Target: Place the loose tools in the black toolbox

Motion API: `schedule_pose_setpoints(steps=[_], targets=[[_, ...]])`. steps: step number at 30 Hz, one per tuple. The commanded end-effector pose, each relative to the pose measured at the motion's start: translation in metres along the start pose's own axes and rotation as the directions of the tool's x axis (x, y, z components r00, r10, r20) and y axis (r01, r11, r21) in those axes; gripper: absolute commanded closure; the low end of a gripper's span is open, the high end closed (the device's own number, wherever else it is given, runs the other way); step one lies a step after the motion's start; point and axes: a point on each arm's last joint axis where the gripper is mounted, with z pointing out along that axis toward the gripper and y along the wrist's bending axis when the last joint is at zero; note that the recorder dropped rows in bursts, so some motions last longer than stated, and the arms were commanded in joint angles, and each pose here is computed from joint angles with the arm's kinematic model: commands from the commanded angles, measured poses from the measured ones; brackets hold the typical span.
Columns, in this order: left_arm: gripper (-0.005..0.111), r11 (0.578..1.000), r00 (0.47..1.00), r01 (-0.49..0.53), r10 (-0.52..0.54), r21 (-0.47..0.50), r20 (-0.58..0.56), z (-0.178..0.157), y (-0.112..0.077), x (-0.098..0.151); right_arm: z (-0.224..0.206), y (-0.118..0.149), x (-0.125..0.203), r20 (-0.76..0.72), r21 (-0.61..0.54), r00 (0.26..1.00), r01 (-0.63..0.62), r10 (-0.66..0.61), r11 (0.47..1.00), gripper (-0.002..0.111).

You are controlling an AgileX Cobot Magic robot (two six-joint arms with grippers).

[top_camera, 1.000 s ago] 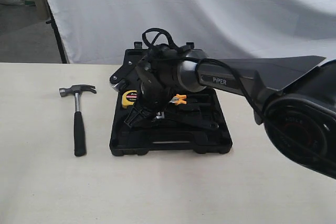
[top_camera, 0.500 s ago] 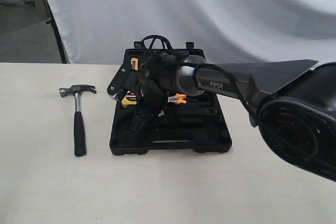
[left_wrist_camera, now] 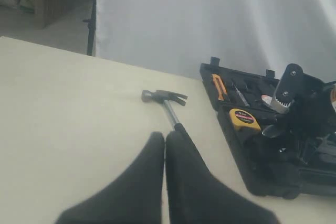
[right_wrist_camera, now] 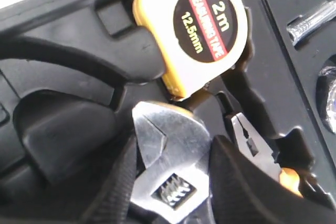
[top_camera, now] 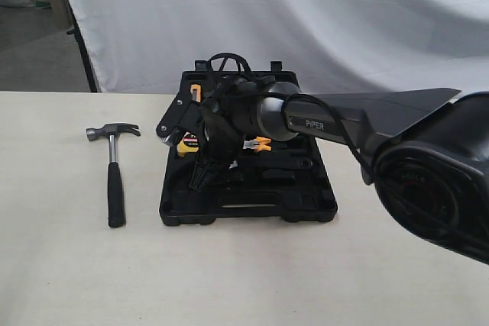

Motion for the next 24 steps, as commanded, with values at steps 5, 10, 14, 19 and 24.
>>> schedule_pose_setpoints(steps=[5,10,14,19,24], targets=[[0.106,1.000,1.000,0.001,0.000,-0.021,0.020,0.000,0.001,-0.002,0.012,0.005,0.003,0.000,-0.012,0.998,-0.060,0.060,0.998,0.103],[0.106,1.000,1.000,0.001,0.000,-0.021,0.020,0.000,0.001,-0.002,0.012,0.004,0.003,0.003,0.004,0.993,-0.115,0.115,0.993,0.065],[0.106,1.000,1.000,0.001,0.000,-0.021,0.020,0.000,0.001,-0.002,0.009,0.003,0.005,-0.035,0.005,0.993,-0.117,0.117,0.993,0.044],[0.106,1.000,1.000,0.001,0.000,-0.021,0.020,0.000,0.001,-0.002,-0.012,-0.008,0.001,-0.030,0.024,0.991,-0.131,0.132,0.991,0.042],[0.106,1.000,1.000,0.001,0.000,-0.021,0.020,0.000,0.001,-0.002,-0.035,-0.021,-0.010,0.050,0.044,0.985,-0.170,0.168,0.984,0.049]])
